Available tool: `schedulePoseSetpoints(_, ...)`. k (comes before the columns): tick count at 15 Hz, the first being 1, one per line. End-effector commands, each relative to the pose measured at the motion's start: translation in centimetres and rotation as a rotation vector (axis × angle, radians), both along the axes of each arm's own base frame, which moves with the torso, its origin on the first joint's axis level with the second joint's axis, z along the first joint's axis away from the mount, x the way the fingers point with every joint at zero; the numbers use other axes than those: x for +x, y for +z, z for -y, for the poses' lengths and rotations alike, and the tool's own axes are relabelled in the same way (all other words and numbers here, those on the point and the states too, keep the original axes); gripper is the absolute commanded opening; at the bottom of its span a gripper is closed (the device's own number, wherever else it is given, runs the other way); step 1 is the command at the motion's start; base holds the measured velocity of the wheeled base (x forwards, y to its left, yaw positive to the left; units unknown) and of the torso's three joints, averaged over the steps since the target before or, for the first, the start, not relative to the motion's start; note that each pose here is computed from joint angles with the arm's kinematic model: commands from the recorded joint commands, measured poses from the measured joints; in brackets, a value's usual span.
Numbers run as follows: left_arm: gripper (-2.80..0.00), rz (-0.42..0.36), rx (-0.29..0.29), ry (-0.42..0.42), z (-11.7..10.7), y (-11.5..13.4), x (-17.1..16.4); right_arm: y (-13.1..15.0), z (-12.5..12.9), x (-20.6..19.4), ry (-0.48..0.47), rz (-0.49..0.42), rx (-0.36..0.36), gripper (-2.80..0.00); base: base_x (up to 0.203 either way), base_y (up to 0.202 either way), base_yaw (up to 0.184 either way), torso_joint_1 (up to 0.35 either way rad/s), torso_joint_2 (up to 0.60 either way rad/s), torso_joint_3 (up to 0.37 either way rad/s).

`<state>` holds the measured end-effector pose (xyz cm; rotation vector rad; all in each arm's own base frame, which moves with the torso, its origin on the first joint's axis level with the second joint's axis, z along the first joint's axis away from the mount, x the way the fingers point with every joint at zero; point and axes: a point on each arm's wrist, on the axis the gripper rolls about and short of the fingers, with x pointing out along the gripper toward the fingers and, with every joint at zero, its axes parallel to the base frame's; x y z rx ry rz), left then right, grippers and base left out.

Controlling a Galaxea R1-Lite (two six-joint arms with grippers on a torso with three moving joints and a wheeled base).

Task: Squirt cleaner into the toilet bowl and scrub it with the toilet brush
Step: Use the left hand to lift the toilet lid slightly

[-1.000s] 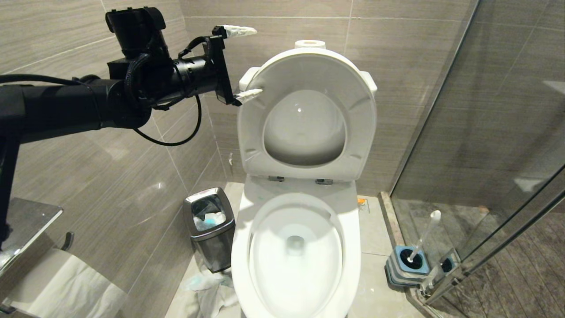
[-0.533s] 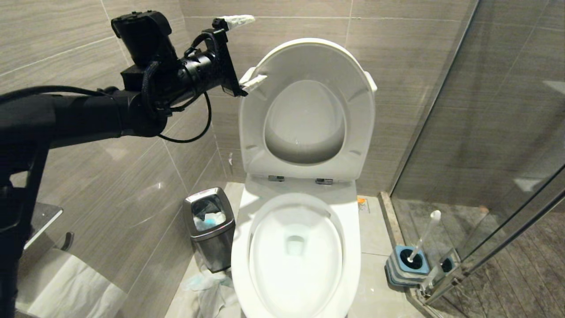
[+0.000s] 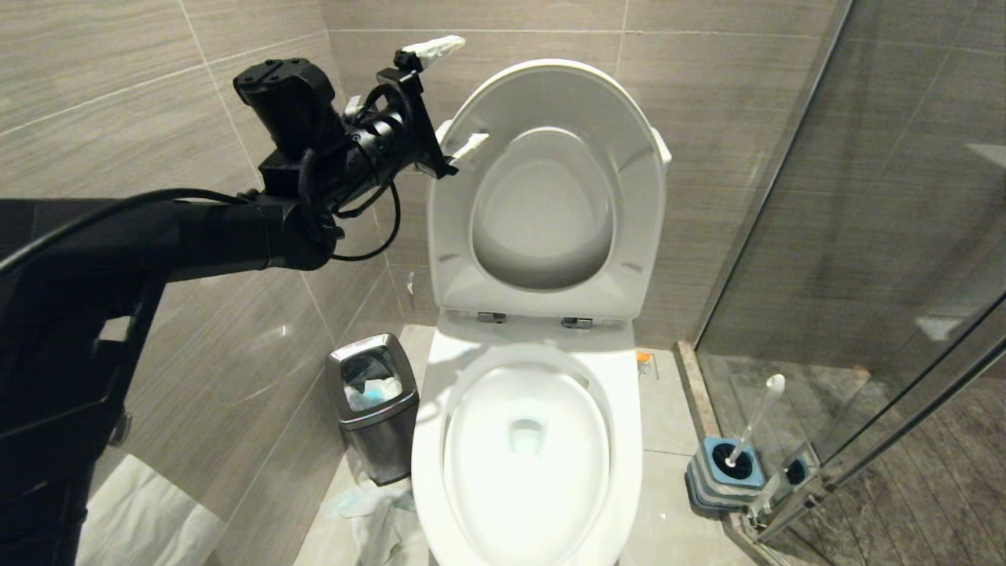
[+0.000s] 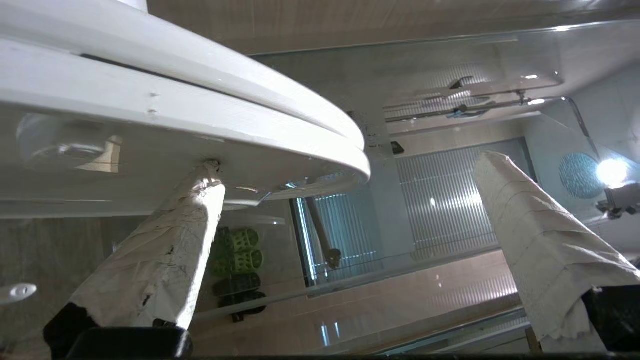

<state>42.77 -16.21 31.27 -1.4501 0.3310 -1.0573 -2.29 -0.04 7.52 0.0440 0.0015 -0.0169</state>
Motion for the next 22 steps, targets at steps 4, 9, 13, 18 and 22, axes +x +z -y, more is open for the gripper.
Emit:
schedulePoseSetpoints(4,0.0,0.091,0.046,0.038,0.6,-2.8,1.8,0.0,0.0,0.0,0.0,-0.003,0.0,-2.8,0.0,0.0,0.0,0.0,0.0,0.0)
schedulePoseSetpoints(9,0.0,0.172,0.093,0.093,-0.1,-3.5,2.5,0.0,0.0,0.0,0.0,-0.003,0.0,-2.8,0.0,0.0,0.0,0.0,0.0,0.0)
schedulePoseSetpoints(13,0.0,0.219,0.137,0.135,-0.5,-4.1,3.0,0.0,0.0,0.0,0.0,-0.003,0.0,-2.8,0.0,0.0,0.0,0.0,0.0,0.0)
schedulePoseSetpoints(18,0.0,0.197,0.157,0.14,-0.3,-5.7,3.9,0.0,0.0,0.0,0.0,-0.003,0.0,-2.8,0.0,0.0,0.0,0.0,0.0,0.0)
schedulePoseSetpoints(22,0.0,0.194,0.176,0.146,-0.1,-6.9,4.4,0.0,0.0,0.0,0.0,-0.002,0.0,-2.8,0.0,0.0,0.0,0.0,0.0,0.0)
